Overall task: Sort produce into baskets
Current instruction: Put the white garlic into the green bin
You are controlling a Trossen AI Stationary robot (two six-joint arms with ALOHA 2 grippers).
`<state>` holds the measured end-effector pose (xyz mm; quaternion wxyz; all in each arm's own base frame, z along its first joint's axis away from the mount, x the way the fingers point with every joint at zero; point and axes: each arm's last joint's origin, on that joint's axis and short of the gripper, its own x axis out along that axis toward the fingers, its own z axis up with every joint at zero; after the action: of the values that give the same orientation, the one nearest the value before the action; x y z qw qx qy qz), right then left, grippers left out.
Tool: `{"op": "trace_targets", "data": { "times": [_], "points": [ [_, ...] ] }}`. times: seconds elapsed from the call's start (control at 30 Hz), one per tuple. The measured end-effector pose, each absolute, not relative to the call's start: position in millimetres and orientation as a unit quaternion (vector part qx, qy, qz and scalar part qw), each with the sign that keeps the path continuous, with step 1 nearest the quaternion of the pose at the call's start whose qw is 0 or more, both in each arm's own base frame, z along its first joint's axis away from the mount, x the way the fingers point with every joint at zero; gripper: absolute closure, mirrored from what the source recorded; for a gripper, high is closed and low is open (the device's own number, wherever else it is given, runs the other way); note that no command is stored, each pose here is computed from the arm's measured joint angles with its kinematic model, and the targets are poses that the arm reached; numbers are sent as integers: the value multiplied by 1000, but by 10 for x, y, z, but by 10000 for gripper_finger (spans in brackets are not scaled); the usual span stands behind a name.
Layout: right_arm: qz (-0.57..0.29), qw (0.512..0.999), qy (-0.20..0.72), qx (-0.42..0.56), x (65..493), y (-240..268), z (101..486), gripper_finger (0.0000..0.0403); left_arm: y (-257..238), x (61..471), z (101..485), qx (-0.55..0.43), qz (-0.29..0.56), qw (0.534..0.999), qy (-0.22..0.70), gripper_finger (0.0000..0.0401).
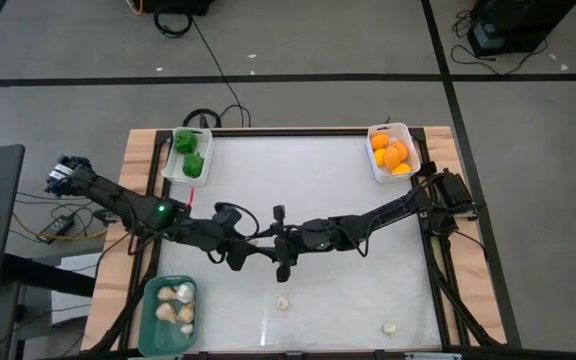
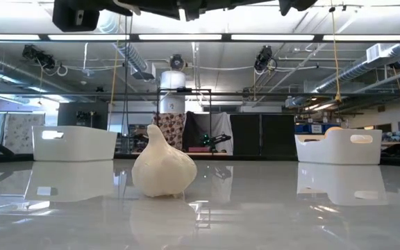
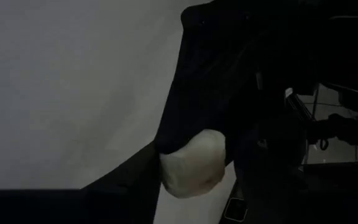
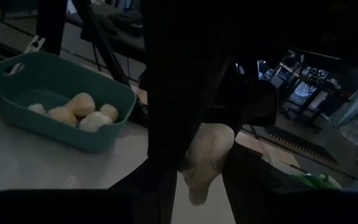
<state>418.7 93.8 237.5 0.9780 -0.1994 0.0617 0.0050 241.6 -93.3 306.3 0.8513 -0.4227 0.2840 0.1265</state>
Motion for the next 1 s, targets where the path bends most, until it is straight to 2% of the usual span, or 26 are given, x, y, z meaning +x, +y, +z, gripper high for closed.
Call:
{"op": "trace_targets", "data": {
  "times": [0.2,0.4,0.57,0.77,0.9,1.0],
  "points": [
    [5,977,69,-202,4180,925,2381,274,-889,2415,3085,-422,127,853,279,251],
    [0,981,86,-176,4181,906,2360,238,-829,2391,3092,-412,145,856,276,268],
    [-6,992,119,-43,4176,865,2296,195,-800,2311,3089,-403,156,852,295,269],
    [-13,973,205,107,4158,701,2137,152,-730,2080,3151,-398,161,843,325,269],
    [-1,953,266,147,4128,585,2034,137,-756,1892,3172,-411,112,815,394,270],
    [22,937,296,187,4113,522,1993,135,-872,1746,3139,-423,61,767,479,270]
  ]
}}
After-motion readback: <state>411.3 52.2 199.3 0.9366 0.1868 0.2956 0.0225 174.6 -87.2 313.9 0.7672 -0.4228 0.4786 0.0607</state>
